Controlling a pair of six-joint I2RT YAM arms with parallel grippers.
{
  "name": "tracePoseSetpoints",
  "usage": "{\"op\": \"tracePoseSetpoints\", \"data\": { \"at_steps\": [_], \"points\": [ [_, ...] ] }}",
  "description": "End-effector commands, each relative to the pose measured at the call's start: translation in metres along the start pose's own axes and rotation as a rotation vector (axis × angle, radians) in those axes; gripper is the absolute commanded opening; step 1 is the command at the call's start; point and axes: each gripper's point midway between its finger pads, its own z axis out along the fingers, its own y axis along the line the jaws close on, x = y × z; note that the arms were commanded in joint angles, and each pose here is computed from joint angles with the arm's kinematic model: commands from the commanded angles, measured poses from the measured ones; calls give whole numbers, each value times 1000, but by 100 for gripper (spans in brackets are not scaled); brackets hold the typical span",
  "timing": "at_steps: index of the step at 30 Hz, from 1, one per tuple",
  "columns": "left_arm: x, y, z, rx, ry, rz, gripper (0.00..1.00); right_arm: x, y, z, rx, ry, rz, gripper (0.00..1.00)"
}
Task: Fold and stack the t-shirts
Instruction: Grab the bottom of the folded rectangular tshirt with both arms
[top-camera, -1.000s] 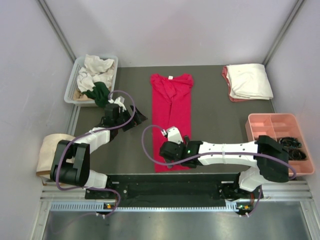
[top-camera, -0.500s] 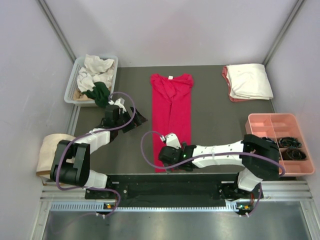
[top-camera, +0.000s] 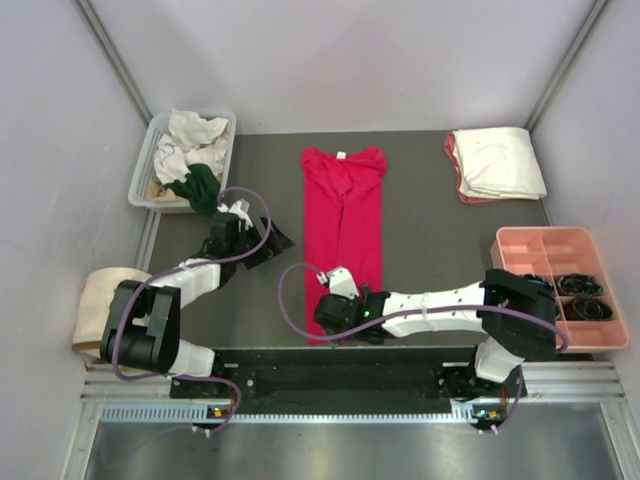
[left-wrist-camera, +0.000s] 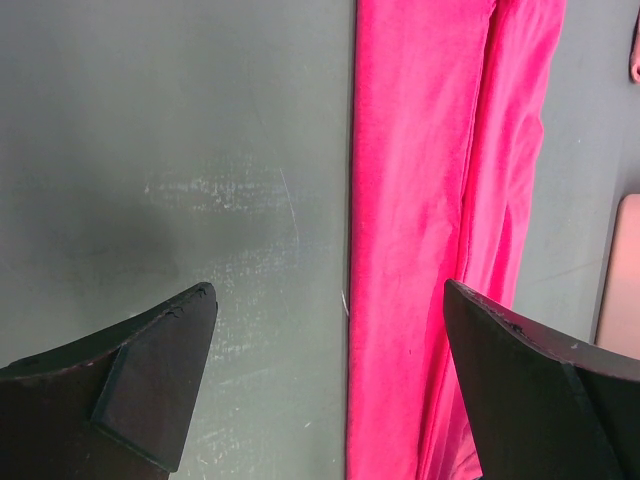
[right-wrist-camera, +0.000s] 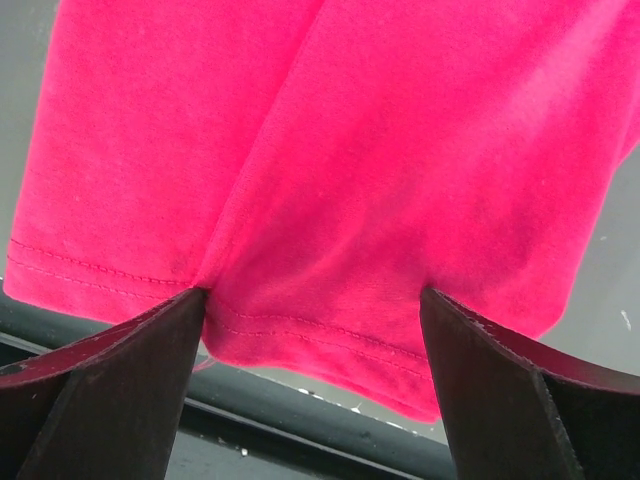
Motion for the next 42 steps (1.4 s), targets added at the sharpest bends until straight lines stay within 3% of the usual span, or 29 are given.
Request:
{"op": "tracePoseSetpoints", "data": {
  "at_steps": [1, 9, 13, 29, 35, 41, 42],
  "points": [
    [-11, -12, 2, 43, -29, 18, 99, -13, 11, -27, -47, -29, -5, 90],
    [-14, -17, -2, 56, -35, 17, 99, -74, -26, -101, -25, -255, 83, 94],
    [-13, -22, -6, 68, -31, 19, 99, -92, -57, -111, 35, -325, 138, 96],
    [2, -20, -23, 68, -17, 17, 99, -151, -183, -50, 261, -351, 383, 97],
    [-9, -25, -18, 73, -33, 31, 99, -204, -227, -27, 285, -375, 465, 97],
    [-17, -30, -13, 81, -34, 34, 99, -265, -232, 14, 148, -384, 440, 97],
    [-17, -29, -13, 77, -37, 35, 99, -290, -231, 10, 118, -424, 431, 97]
  ]
}}
